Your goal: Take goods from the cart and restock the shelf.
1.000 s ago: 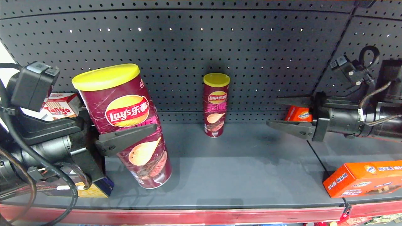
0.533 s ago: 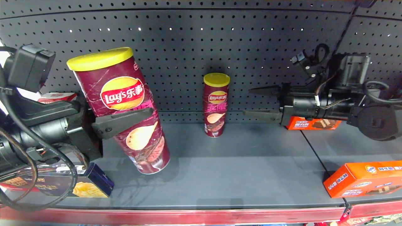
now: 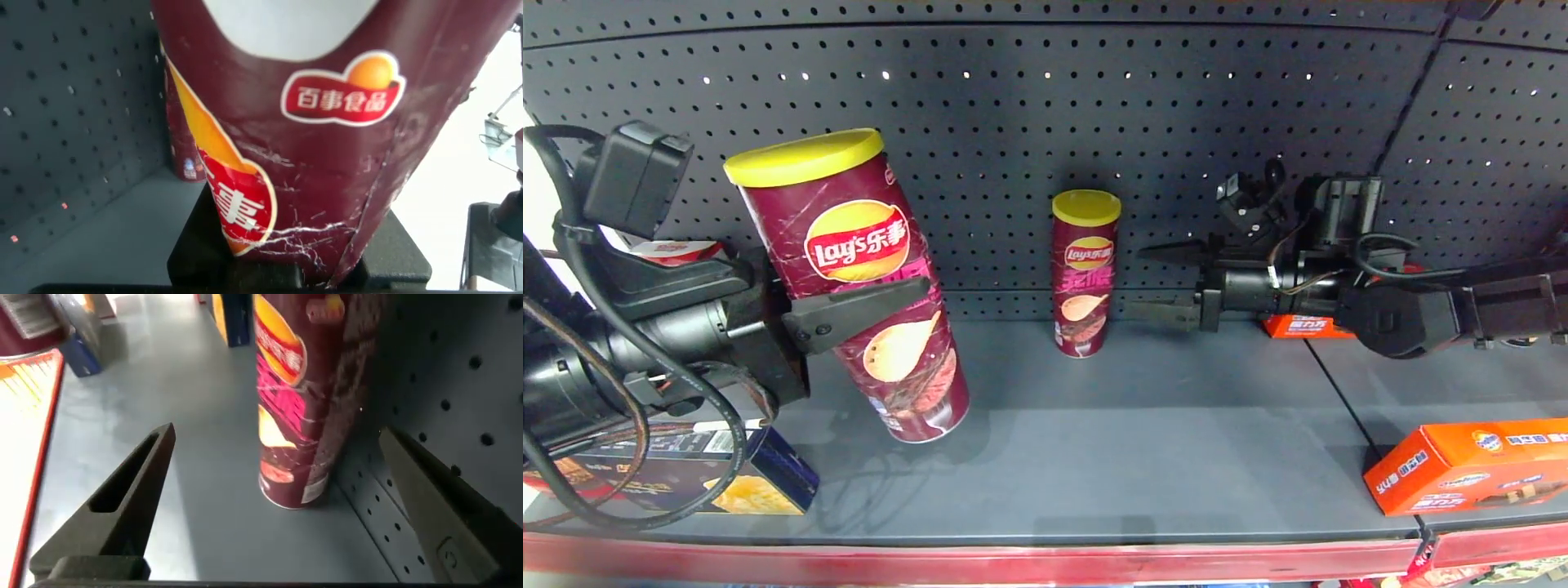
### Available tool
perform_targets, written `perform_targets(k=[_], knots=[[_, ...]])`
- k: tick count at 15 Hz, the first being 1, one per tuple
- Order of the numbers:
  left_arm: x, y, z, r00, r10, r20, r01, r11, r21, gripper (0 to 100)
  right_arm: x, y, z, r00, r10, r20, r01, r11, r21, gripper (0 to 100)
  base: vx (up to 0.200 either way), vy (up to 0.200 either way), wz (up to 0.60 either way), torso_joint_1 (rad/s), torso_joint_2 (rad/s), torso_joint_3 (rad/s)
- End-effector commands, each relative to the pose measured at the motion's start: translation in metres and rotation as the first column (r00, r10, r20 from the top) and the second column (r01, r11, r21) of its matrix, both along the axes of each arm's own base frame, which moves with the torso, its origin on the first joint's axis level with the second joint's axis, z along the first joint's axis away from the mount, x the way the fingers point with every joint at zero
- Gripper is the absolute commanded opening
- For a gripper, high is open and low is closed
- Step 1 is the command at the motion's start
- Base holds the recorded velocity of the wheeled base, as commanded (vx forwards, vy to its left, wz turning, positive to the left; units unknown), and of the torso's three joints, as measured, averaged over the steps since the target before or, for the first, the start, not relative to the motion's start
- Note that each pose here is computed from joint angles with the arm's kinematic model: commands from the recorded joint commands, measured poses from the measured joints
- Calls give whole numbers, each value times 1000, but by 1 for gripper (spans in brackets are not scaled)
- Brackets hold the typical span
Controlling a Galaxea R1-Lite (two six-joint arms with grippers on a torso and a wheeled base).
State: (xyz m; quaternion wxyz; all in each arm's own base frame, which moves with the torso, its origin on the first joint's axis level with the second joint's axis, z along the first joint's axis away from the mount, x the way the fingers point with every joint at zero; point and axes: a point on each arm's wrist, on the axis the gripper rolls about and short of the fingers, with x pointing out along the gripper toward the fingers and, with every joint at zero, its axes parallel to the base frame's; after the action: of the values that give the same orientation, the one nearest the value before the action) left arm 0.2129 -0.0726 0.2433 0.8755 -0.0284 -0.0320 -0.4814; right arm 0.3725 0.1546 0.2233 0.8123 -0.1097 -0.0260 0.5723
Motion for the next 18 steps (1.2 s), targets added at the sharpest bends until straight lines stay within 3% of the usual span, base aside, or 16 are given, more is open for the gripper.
perform_targets(k=[1,11,18], knots=[[3,0,-3,1000,3,-13,-3,1000,2,0,11,5,-11,1000,2,-16,-2,1000,-6,100,0,0,0,0,0,0],[6,2,-7,999,20,-26,-20,1000,6,0,34,34,-41,999,46,-27,-46,999,-7,100,0,0,0,0,0,0],[10,4,-9,999,30,-23,-30,1000,5,0,26,39,-40,998,63,-32,-63,998,-11,100,0,0,0,0,0,0]])
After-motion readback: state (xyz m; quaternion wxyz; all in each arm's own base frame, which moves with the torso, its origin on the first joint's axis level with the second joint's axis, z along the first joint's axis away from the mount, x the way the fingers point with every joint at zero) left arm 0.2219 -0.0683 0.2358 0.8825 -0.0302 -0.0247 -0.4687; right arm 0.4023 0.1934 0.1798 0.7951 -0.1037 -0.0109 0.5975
